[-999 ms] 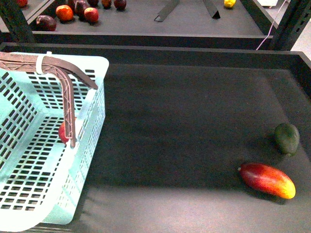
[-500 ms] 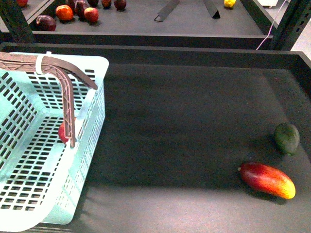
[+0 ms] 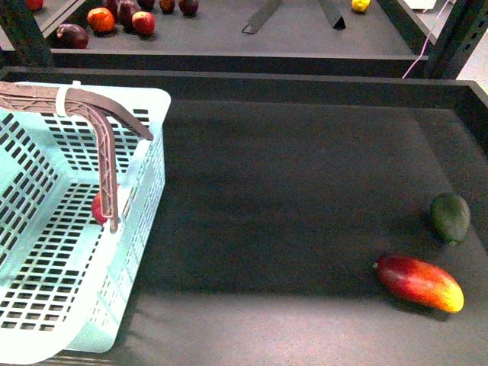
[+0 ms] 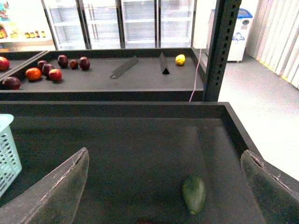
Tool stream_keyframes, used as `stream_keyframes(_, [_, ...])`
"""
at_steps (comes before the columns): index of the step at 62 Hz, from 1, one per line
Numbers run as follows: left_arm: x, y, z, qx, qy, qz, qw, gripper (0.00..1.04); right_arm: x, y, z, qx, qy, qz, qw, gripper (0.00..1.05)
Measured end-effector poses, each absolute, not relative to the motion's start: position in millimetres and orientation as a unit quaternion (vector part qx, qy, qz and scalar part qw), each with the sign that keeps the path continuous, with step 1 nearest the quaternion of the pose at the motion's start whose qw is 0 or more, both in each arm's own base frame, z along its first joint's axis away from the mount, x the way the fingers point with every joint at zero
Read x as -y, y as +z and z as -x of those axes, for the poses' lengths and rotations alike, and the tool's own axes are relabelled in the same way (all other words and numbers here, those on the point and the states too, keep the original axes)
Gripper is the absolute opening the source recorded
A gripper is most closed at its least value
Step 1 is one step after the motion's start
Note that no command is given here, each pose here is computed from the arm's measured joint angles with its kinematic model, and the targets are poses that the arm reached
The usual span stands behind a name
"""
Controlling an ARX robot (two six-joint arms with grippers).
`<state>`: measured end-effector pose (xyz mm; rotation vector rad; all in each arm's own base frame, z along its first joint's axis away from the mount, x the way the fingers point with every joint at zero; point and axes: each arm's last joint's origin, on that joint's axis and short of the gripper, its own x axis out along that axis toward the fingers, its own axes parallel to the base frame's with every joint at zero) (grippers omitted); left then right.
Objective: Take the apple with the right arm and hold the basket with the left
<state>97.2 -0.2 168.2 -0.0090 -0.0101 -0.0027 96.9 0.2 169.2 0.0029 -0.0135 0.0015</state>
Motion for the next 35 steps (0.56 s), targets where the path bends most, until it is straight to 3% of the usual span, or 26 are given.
stream_keyframes(35, [0.2, 168.2, -97.2, 0.005, -0.001, 0.004, 1.000, 0.98, -0.2, 169.2, -96.9, 0.007, 0.001, -0.001, 1.000, 0.96])
